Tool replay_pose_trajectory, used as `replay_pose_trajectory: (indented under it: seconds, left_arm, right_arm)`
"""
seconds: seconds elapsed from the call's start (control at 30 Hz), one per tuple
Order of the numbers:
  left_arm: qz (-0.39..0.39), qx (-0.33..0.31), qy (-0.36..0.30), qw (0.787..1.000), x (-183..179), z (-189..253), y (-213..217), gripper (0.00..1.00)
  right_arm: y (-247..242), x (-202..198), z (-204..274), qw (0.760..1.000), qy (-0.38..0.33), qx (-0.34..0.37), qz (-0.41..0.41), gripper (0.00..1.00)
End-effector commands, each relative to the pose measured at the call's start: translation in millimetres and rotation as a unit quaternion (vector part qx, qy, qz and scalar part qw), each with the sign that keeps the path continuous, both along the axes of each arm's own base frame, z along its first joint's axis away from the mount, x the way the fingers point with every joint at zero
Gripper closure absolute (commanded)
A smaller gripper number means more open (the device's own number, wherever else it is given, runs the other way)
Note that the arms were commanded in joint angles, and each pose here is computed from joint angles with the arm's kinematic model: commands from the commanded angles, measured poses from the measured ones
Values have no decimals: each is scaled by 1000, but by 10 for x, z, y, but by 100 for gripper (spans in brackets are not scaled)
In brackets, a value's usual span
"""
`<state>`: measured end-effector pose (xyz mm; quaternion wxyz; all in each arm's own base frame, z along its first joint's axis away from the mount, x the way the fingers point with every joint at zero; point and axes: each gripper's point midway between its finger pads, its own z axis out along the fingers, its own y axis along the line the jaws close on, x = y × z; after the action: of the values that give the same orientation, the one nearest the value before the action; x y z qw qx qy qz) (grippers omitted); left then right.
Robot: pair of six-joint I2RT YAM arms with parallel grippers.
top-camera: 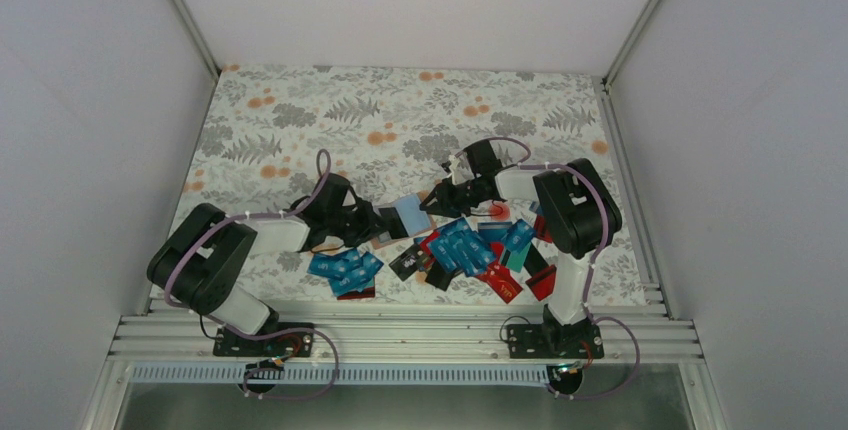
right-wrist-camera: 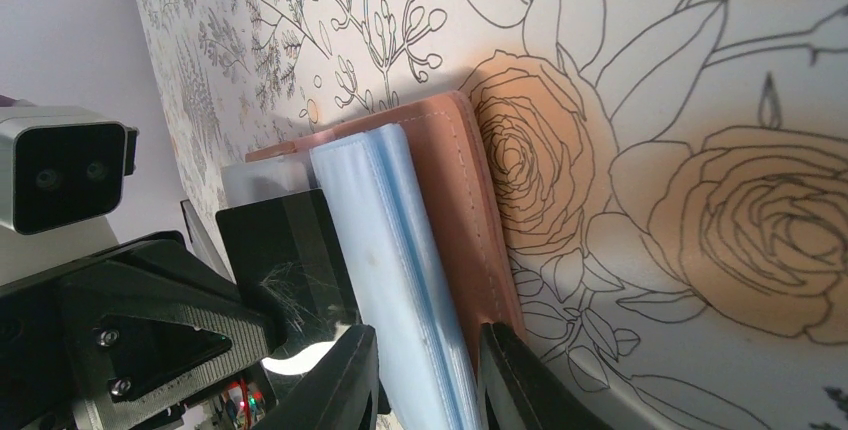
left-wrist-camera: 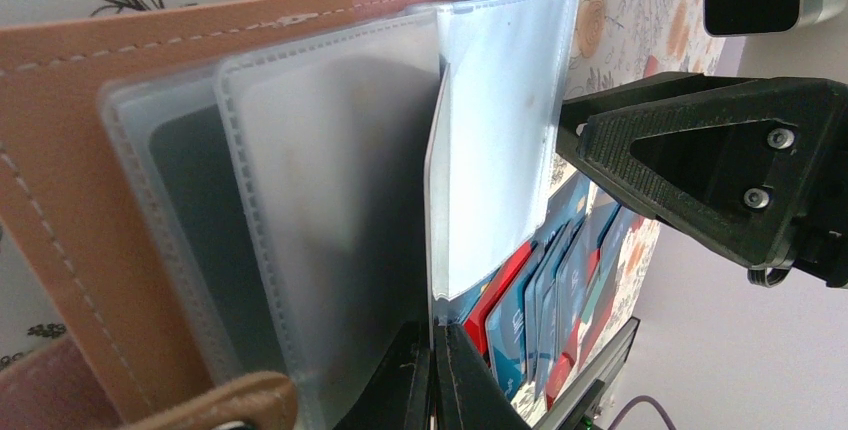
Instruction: Put the credit cards into the card holder
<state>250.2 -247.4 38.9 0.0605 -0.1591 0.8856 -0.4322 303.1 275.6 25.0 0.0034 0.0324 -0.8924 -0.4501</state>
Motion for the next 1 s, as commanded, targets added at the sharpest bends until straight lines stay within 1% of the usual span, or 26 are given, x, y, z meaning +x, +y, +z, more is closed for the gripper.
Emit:
replay_pose_trajectory:
  seconds: [0.0, 0.2, 0.47, 0.7, 0.97]
  left_arm:
    - [1, -4, 9, 1000, 9, -37, -41, 98]
    - [-5, -1, 6, 1000, 34, -85, -54, 98]
    - [-5, 1, -18, 1000, 128, -62, -72, 98]
    - [-3, 22, -24, 999, 144, -70, -9, 98]
    - [1, 36, -52, 998, 228, 27, 45, 98]
  right_arm:
    - [-65, -217, -225, 999, 34, -38, 7, 72]
    - [-63, -233, -229, 999, 35, -35, 10, 72]
    - [-64, -250, -245, 999, 37, -34, 14, 72]
    - [-64, -260, -266, 998, 40, -37, 16, 72]
    - [-69, -275, -293, 998, 43, -38, 18, 73]
